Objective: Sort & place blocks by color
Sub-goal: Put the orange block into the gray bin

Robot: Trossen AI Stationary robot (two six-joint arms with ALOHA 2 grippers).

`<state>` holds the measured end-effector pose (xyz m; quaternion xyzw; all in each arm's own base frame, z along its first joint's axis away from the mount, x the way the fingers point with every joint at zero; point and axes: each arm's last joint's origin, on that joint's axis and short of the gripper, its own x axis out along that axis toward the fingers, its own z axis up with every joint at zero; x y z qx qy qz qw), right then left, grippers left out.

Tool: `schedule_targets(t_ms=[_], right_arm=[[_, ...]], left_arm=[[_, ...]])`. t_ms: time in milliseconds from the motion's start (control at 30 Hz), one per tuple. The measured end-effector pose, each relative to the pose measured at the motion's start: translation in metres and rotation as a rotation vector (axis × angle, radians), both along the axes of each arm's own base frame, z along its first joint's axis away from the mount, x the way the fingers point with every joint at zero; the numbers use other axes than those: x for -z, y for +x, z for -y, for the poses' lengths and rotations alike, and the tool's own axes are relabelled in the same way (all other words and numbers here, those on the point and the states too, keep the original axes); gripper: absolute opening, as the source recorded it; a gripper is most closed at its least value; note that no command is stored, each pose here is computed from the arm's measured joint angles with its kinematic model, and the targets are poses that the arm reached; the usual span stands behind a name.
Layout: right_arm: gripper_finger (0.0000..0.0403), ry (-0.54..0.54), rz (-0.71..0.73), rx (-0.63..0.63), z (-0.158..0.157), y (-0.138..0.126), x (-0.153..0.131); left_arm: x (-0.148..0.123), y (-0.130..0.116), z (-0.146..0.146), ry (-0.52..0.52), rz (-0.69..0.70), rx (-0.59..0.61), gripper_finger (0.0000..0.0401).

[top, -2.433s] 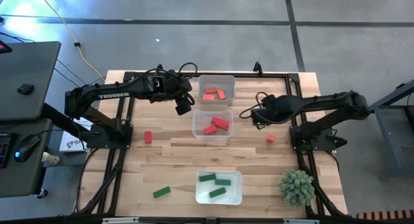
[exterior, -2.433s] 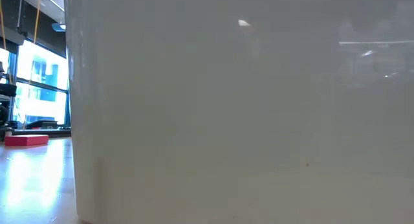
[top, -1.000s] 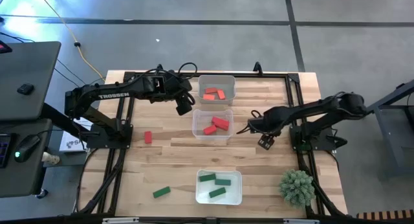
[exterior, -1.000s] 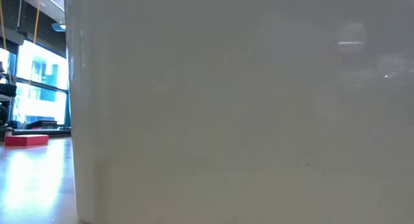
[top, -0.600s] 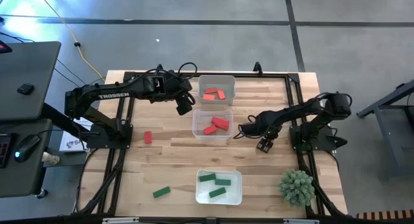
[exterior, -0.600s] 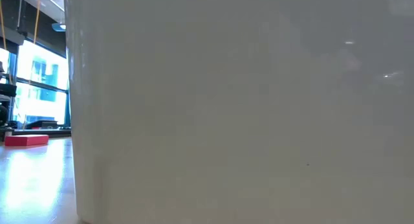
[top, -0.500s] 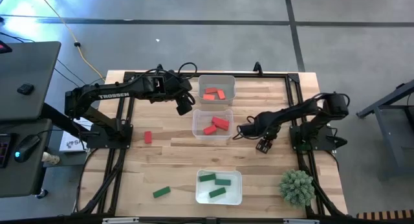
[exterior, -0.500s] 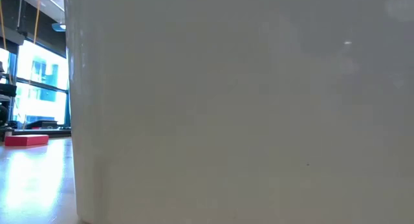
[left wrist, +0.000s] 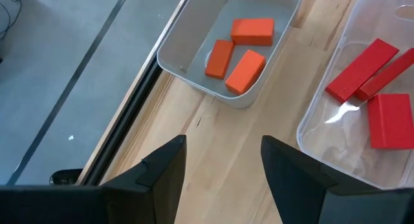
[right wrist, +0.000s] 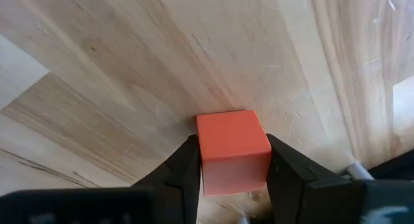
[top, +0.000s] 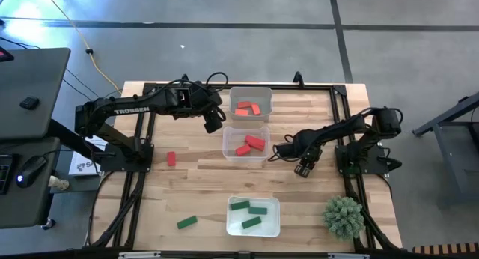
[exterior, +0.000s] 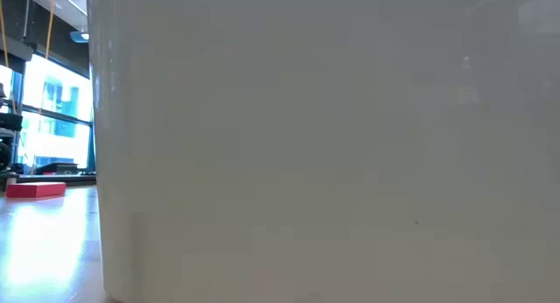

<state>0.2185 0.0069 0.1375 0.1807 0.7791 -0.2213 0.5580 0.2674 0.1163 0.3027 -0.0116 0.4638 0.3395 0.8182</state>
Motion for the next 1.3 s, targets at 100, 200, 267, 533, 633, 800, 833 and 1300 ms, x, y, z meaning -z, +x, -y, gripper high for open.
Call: schedule_targets(t_ms=[100, 200, 267, 533, 633, 800, 833, 1300], right_arm=[[0.0112, 0.002, 0.000, 0.003, 0.000, 0.001, -0.001], [0.0112, 0.003, 0.025, 0.003, 0.000, 0.006, -0.006], [0.0112, 0.003, 0.043, 0.003, 0.000, 0.010, -0.012], [0.0112, -0.090, 0.169, 0.015, 0.009, 0.033, -0.055], [0.0112, -0.142, 0.172, 0.011, 0.019, 0.039, -0.075], [0.0112, -0.206, 0.250, -0.026, 0.041, 0.051, -0.106], [0.0112, -0.214, 0.268, -0.036, 0.046, 0.054, -0.111], [0.0112, -0.282, 0.699, -0.141, 0.132, 0.079, -0.143]], left_arm=[[0.000, -0.002, -0.004, -0.001, -0.001, -0.014, 0.0188], [0.001, -0.005, -0.010, -0.011, -0.005, -0.036, 0.0188], [0.001, -0.008, -0.015, -0.034, 0.002, -0.047, 0.0188], [0.002, -0.020, -0.035, -0.066, 0.008, -0.113, 0.0188], [0.002, -0.026, -0.043, -0.068, 0.004, -0.147, 0.0188], [0.004, -0.037, -0.052, -0.096, -0.024, -0.212, 0.0188], [0.005, -0.039, -0.054, -0.106, -0.027, -0.231, 0.0188], [0.010, -0.049, -0.053, -0.262, -0.008, -0.329, 0.0188]])
